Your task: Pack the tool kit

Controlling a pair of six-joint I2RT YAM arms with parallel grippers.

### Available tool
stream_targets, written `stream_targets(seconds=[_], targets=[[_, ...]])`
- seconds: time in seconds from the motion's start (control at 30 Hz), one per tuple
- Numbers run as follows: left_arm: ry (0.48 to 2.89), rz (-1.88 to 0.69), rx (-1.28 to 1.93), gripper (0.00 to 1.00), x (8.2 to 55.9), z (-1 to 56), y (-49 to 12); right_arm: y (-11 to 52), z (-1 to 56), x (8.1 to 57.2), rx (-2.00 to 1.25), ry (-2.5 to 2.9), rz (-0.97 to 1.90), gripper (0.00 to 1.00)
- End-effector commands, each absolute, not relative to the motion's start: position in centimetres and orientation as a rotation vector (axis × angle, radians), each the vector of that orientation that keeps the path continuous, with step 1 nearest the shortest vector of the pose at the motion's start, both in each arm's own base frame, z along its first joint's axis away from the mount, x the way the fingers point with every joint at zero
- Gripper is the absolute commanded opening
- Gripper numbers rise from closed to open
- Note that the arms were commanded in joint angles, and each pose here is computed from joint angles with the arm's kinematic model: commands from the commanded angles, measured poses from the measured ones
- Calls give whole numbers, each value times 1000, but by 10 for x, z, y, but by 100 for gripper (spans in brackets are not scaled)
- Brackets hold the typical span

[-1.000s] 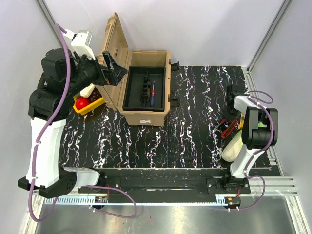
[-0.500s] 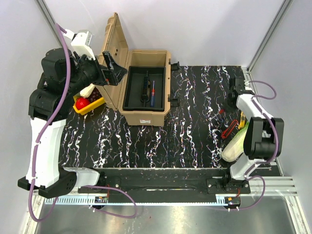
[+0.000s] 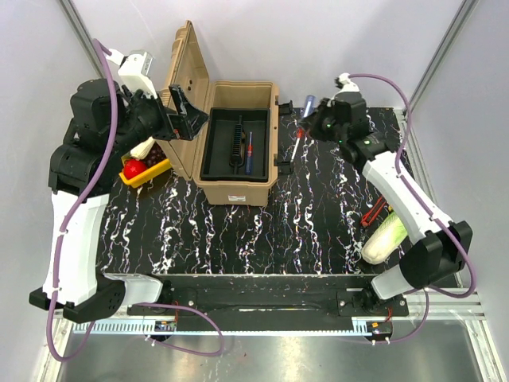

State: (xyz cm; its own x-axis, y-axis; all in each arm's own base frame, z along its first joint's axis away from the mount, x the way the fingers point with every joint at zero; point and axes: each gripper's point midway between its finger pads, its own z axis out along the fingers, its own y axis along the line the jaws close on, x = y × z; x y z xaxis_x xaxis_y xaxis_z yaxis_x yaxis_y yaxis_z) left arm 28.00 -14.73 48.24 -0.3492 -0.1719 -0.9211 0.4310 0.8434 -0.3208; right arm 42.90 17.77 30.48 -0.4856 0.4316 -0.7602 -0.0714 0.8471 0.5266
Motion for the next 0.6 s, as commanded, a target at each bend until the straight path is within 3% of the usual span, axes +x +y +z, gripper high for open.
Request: stream_targets(seconds=[0.0,0.3,0.57], targets=[[1741,-664,211,99,273,504,-150,226,346,432,95,1873,660,0],[1733,-662,211,99,273,507,-150,309,323,431,-43,1917,580,0],[1729,-648,214,99,274,508,-148,325,281,444,-16,1981,393,0]])
